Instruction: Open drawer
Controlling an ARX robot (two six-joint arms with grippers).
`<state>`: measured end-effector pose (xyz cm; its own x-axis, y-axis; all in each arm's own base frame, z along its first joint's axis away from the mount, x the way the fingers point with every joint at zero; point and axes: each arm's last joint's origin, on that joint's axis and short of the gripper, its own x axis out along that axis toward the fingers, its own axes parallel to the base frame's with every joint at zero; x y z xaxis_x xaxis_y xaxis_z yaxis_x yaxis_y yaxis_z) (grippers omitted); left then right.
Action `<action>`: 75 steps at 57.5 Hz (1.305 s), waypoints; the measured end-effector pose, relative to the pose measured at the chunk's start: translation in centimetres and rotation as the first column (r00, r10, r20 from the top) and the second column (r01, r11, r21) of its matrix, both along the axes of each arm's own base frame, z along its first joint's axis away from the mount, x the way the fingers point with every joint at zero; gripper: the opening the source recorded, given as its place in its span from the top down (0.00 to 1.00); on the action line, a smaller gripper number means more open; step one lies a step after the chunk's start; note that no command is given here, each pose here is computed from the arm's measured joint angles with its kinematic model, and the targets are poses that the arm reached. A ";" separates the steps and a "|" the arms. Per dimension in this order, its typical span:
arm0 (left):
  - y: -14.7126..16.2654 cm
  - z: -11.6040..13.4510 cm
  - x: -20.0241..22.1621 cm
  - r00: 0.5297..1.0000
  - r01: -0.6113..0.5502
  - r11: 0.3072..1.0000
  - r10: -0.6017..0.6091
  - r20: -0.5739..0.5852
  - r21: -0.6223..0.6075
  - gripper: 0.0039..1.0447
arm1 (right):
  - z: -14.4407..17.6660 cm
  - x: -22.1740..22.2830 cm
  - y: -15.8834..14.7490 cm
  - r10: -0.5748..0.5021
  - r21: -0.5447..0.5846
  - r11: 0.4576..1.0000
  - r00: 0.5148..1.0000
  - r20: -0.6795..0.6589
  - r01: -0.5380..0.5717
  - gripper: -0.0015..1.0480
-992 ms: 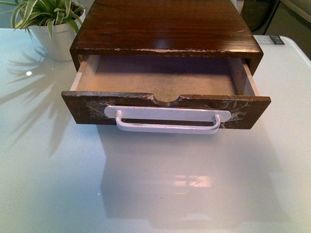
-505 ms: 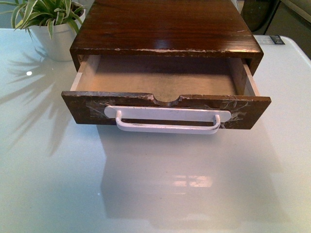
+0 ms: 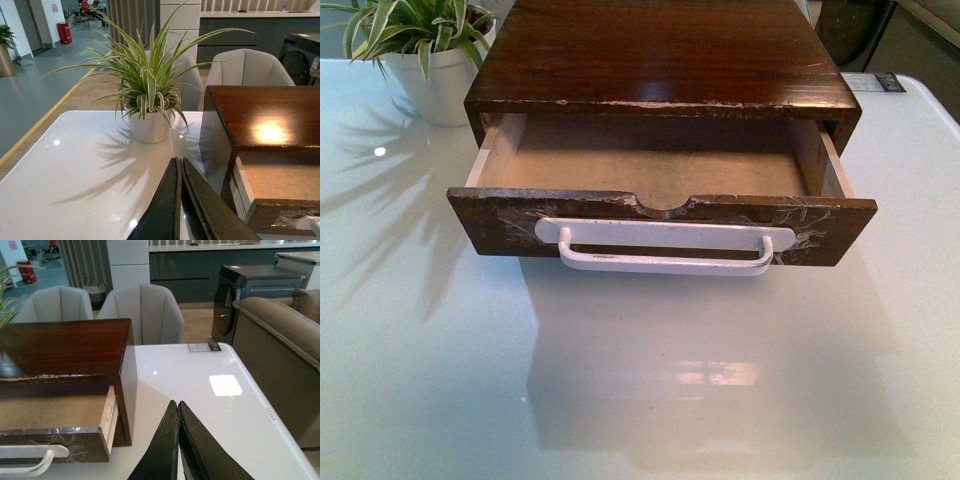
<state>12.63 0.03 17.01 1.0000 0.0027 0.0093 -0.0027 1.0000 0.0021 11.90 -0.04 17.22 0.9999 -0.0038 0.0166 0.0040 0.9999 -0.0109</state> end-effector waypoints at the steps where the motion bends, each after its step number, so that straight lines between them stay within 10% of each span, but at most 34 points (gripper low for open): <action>1: 0.0 0.0 0.0 1.000 0.000 1.000 0.000 0.000 0.000 0.98 | 0.0 -0.1 0.0 0.000 0.000 1.000 1.000 0.001 0.000 0.98; 63: 0.0 -0.2 -2.9 1.000 0.000 1.000 0.000 0.000 0.000 0.98 | -0.3 -2.2 0.0 0.001 0.000 1.000 1.000 -0.004 -0.001 0.98; 75: 0.0 -0.2 -2.9 1.000 0.000 1.000 0.000 0.000 0.000 0.68 | -0.3 -2.2 0.0 0.001 0.000 1.000 1.000 -0.004 -0.001 0.65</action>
